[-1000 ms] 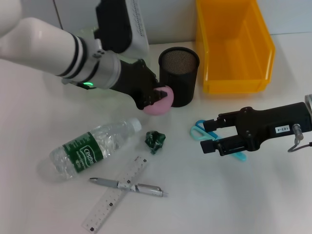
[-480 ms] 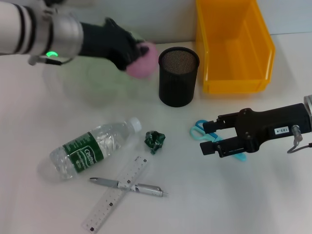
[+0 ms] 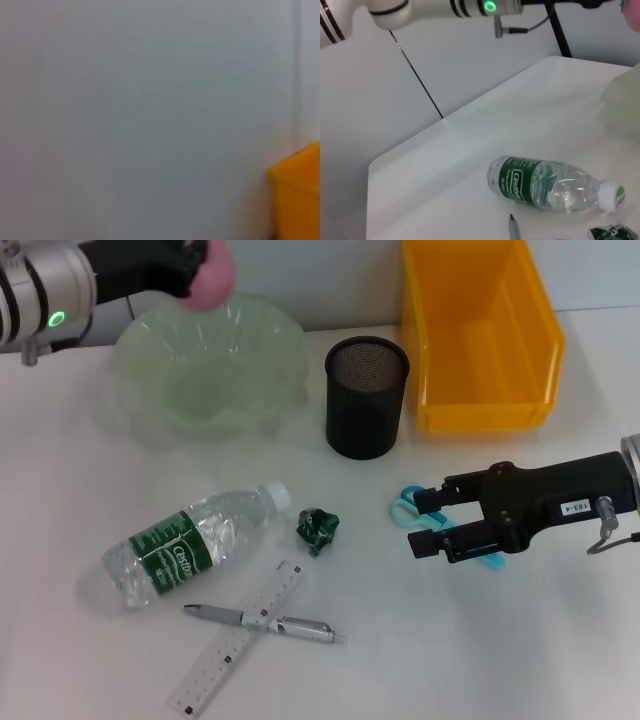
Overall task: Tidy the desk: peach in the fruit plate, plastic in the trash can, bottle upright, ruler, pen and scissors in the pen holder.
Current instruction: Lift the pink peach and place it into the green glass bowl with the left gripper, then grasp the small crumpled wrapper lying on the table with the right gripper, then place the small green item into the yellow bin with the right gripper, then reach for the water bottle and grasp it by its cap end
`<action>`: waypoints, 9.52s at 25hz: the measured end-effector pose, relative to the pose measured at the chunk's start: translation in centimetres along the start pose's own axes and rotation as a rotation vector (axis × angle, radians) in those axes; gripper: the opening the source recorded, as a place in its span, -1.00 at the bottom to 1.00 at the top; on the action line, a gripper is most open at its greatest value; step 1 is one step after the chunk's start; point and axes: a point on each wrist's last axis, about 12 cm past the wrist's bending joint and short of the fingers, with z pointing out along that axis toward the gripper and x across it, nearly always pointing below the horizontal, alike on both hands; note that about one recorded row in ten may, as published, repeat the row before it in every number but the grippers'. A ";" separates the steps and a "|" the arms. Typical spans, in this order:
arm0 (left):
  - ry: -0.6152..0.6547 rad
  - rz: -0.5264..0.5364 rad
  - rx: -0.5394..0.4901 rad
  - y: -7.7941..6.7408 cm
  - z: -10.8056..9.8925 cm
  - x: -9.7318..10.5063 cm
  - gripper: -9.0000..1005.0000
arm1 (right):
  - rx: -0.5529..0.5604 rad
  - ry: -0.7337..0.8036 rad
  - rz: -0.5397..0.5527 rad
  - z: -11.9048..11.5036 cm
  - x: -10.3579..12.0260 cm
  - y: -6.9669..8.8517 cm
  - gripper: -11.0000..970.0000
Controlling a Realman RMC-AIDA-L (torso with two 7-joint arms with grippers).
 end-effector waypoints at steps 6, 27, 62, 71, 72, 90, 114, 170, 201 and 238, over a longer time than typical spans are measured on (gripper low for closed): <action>0.083 -0.039 -0.082 -0.4 1.7 2.6 -0.79 | 0.000 0.000 -0.005 0.0 0.0 0.0 0.44; 0.106 -0.039 -0.087 -1.9 2.7 3.5 0.18 | -0.007 0.011 -0.012 0.2 -0.1 0.0 0.43; 0.035 -0.231 0.672 -3.3 -12.3 7.6 0.68 | 0.029 0.047 -0.068 -0.8 -0.6 -0.3 0.41; 0.083 -0.172 0.683 -4.2 -11.8 8.0 0.68 | 0.036 0.049 -0.063 -1.0 -0.9 -0.3 0.40; 0.082 -0.171 0.681 -4.2 -11.8 8.0 0.68 | 0.038 0.050 -0.053 -1.0 -1.2 -0.3 0.40; 0.103 -0.174 0.631 -2.8 -12.7 8.5 0.68 | 0.086 0.457 -0.117 6.4 -12.1 -0.7 0.39; 0.104 -0.208 0.605 -2.0 -13.7 8.9 0.68 | 0.215 0.575 -0.303 14.3 -9.9 -1.1 0.38; 0.107 -0.215 0.605 -2.0 -13.8 8.9 0.68 | 0.234 0.493 -0.256 13.2 -9.8 -0.9 -0.16; 0.107 -0.217 0.637 -2.3 -14.0 8.9 0.68 | 0.819 0.040 -0.072 -2.0 -11.4 -5.8 -0.47; 0.097 -0.222 0.662 -2.6 -13.8 8.6 0.68 | 0.295 -0.274 -0.064 -10.1 -4.1 -0.7 0.57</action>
